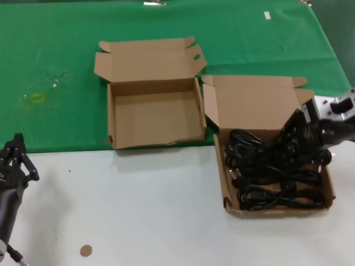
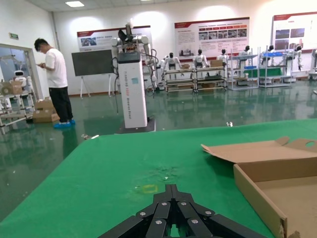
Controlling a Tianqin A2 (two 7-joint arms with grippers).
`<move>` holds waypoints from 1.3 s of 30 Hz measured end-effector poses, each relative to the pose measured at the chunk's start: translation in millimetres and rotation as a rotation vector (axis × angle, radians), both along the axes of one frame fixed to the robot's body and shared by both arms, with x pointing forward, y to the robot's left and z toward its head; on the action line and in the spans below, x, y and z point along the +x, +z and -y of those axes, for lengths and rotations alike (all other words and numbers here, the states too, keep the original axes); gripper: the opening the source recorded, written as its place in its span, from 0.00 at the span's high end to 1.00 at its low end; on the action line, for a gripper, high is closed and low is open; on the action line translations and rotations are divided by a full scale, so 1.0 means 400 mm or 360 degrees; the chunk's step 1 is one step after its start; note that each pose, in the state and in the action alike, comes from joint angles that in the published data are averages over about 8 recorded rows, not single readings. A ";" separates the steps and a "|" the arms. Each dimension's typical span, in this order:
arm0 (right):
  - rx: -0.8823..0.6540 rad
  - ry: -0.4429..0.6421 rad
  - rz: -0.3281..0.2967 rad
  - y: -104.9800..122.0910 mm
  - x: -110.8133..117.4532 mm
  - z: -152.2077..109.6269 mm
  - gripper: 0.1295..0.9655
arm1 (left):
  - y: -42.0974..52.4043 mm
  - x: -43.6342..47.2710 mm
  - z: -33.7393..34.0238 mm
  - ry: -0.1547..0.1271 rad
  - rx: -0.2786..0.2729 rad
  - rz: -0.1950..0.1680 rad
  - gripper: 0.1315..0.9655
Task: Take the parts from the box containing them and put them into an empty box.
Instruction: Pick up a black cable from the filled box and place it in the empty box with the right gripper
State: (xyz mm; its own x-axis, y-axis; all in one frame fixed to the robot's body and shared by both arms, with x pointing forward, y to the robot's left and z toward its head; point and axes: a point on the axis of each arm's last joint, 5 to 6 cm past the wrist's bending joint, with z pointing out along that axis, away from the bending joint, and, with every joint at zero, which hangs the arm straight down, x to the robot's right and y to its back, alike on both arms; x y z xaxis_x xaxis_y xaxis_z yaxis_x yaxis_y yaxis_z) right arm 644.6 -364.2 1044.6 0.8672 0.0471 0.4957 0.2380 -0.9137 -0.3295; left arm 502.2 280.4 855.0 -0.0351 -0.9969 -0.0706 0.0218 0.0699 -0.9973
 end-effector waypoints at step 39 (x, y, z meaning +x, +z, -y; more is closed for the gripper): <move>0.0179 0.0155 0.0284 0.039 0.300 -0.536 0.89 | 0.000 0.000 0.000 0.0000 0.0000 0.0000 0.99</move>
State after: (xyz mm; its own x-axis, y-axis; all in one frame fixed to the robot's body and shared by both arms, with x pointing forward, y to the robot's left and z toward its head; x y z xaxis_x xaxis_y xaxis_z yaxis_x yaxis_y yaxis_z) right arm 764.8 -149.9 1060.1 0.7596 0.0622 0.6474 0.3868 -0.8435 -0.3727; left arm 502.2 280.4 855.0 -0.0351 -0.9969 -0.0706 0.0217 0.0699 -0.9973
